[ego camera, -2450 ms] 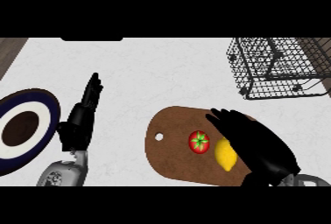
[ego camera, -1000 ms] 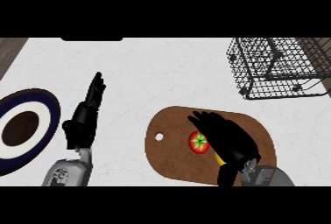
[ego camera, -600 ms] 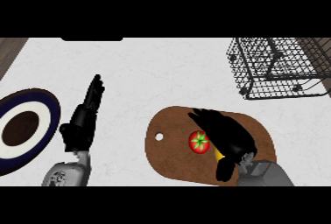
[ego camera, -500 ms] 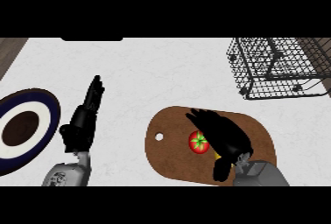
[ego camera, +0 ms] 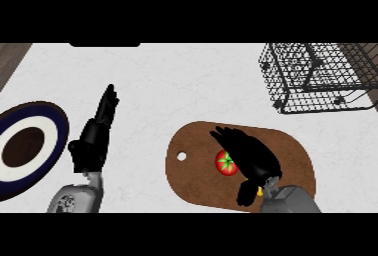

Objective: Pick the tomato from the cutting board and place it in the tiered basket

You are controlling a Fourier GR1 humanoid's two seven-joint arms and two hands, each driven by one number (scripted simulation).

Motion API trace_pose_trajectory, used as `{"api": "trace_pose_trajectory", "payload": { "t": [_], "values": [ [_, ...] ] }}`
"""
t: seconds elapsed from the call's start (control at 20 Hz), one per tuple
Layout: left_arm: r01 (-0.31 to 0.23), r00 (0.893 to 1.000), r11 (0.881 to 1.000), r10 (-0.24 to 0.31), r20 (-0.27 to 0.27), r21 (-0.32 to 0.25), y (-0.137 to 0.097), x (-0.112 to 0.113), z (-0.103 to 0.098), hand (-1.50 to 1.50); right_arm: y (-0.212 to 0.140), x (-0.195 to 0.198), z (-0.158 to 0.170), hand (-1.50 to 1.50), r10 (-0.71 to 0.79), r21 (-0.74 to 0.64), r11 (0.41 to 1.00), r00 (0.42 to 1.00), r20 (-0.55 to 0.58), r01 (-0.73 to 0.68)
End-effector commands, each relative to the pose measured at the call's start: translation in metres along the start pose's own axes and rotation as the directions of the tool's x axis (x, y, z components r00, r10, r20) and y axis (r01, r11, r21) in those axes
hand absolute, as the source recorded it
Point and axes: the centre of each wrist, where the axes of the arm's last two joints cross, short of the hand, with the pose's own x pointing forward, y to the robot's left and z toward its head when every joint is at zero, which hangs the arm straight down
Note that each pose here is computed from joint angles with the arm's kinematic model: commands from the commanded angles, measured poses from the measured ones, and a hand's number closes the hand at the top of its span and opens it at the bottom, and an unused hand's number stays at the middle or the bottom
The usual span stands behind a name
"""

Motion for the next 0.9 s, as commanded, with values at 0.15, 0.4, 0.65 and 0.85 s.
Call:
{"api": "trace_pose_trajectory", "payload": {
  "t": [0.15, 0.4, 0.65, 0.85],
  "values": [
    [0.006, 1.000, 1.000, -0.006, 0.012, -0.011, 0.015, -0.005, -0.001, 0.00, 0.011, -0.010, -0.020, 1.50, 0.039, -0.137, 0.990, 0.999, 0.032, -0.034],
    [-0.004, 1.000, 1.000, 0.004, -0.007, -0.001, -0.014, 0.011, -0.005, 0.00, 0.026, 0.015, -0.025, 1.50, 0.189, -0.151, 0.970, 0.981, -0.036, -0.193],
    [0.009, 1.000, 1.000, -0.009, 0.000, -0.008, -0.007, 0.001, 0.003, 0.00, -0.001, -0.063, -0.022, 1.50, 0.298, 0.080, 0.953, 0.849, -0.437, -0.293],
    [0.000, 1.000, 1.000, 0.000, 0.007, 0.001, 0.002, 0.014, -0.005, 0.00, -0.007, -0.061, -0.026, 1.50, 0.307, 0.058, 0.945, 0.816, -0.490, -0.321]
  ]
}}
